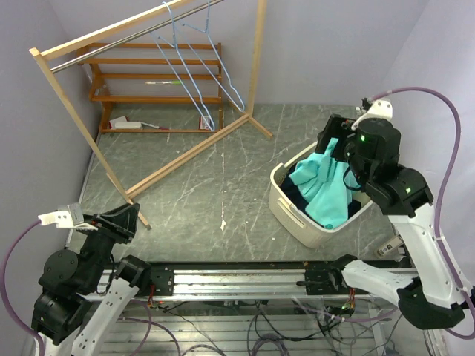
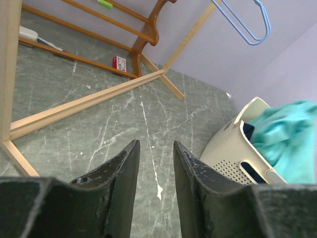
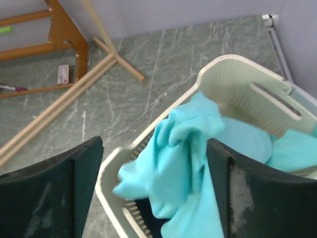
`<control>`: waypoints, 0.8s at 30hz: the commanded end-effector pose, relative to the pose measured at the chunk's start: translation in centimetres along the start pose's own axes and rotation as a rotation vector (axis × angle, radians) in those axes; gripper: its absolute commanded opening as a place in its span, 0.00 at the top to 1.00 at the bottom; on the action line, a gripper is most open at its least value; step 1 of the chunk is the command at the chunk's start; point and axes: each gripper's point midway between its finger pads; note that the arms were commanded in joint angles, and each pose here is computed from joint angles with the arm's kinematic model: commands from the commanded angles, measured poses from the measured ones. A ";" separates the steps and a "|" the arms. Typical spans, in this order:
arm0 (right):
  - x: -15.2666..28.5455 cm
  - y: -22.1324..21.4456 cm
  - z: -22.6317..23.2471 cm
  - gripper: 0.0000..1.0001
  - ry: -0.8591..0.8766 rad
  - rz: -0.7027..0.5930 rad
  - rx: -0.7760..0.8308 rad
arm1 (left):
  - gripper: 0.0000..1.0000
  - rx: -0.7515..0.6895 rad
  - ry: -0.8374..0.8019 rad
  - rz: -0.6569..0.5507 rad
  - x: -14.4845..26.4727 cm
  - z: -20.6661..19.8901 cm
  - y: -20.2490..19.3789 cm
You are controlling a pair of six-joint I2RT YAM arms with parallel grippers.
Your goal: Remove the t-shirt from the hanger
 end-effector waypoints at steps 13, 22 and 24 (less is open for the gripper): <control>2.7 -10.5 0.0 0.00 0.217 0.154 -0.026 | 0.51 0.014 0.003 -0.015 0.2 0.1 0.4; 4.3 -15.3 -2.0 0.00 0.234 0.181 -0.032 | 0.52 0.017 0.009 -0.019 0.3 0.2 0.5; 4.6 -15.1 -2.0 0.00 0.249 0.165 -0.037 | 0.53 0.018 0.011 -0.018 0.3 0.2 0.5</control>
Point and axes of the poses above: each gripper's point midway between its finger pads, its own x axis back along the fingers, its own z axis along the line the jaws close on, y = z × x, and after that the axes turned 1 degree about -x, right-handed
